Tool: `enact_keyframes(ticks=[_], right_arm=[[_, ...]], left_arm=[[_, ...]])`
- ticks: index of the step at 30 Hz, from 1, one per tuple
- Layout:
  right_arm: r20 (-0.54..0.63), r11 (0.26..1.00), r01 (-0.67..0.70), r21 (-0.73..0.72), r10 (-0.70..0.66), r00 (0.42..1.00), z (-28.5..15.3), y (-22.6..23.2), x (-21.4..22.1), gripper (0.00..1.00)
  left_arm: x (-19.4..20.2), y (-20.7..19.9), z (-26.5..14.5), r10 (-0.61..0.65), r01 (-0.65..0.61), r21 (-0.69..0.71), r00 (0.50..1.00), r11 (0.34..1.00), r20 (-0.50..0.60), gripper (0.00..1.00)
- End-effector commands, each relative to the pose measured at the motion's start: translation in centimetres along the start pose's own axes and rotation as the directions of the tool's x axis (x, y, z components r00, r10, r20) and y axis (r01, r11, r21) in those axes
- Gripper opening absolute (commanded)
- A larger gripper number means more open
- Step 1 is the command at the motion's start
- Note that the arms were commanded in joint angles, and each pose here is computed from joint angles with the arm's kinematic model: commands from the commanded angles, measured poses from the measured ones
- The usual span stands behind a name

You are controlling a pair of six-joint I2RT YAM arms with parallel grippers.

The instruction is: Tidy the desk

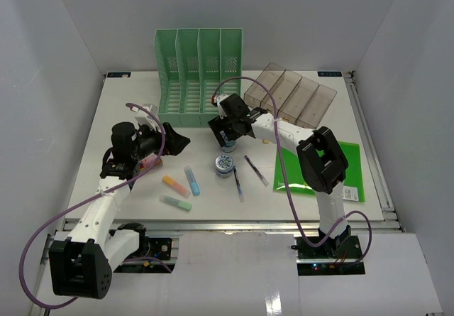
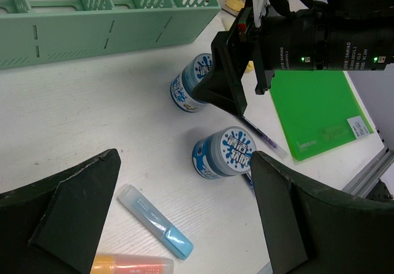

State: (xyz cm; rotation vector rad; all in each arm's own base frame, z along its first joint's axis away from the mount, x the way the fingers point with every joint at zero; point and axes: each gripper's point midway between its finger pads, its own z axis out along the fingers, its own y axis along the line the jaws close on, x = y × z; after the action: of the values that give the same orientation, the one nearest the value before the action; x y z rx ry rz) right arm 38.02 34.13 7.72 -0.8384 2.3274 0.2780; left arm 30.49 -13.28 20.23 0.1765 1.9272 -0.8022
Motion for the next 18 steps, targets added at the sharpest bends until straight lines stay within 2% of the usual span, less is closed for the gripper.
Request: enact_keyframes(ticks=[1, 5, 9, 13, 16, 18], right_arm=[[0.031, 1.0, 0.012, -0.006, -0.012, 0.999, 0.0, 0.2, -1.2, 0.89], [0.028, 1.0, 0.02, -0.019, -0.02, 0.999, 0.0, 0.4, -1.1, 0.76], [0.042, 0.999, 0.033, -0.027, -0.032, 0.999, -0.5, 0.5, -1.6, 0.59], [0.077, 0.997, 0.071, -0.033, -0.068, 0.995, -1.9, 0.4, -2.6, 0.29], [0.146, 0.991, 0.12, -0.065, -0.109, 0.983, -4.7, 0.4, -4.5, 0.13], [0.202, 0.98, 0.167, -0.109, -0.143, 0.969, -7.1, 0.5, -5.8, 0.08]], left_arm=[[-1.4, -0.5, -0.1, 0.03, -0.03, 0.006, 0.999, 1.0, 0.025, 0.98], [-1.3, -0.5, -0.1, 0.029, -0.029, 0.005, 0.999, 1.0, 0.024, 0.98], [-1.3, -0.4, -0.1, 0.028, -0.028, 0.003, 0.999, 1.0, 0.023, 0.98], [-1.3, -0.4, -0.1, 0.03, -0.03, 0.001, 0.999, 1.0, 0.022, 0.98], [-1.3, -0.4, -0.1, 0.03, -0.03, 0.001, 0.999, 1.0, 0.023, 0.98], [-1.3, -0.5, -0.1, 0.031, -0.031, 0.003, 0.999, 1.0, 0.023, 0.98]])
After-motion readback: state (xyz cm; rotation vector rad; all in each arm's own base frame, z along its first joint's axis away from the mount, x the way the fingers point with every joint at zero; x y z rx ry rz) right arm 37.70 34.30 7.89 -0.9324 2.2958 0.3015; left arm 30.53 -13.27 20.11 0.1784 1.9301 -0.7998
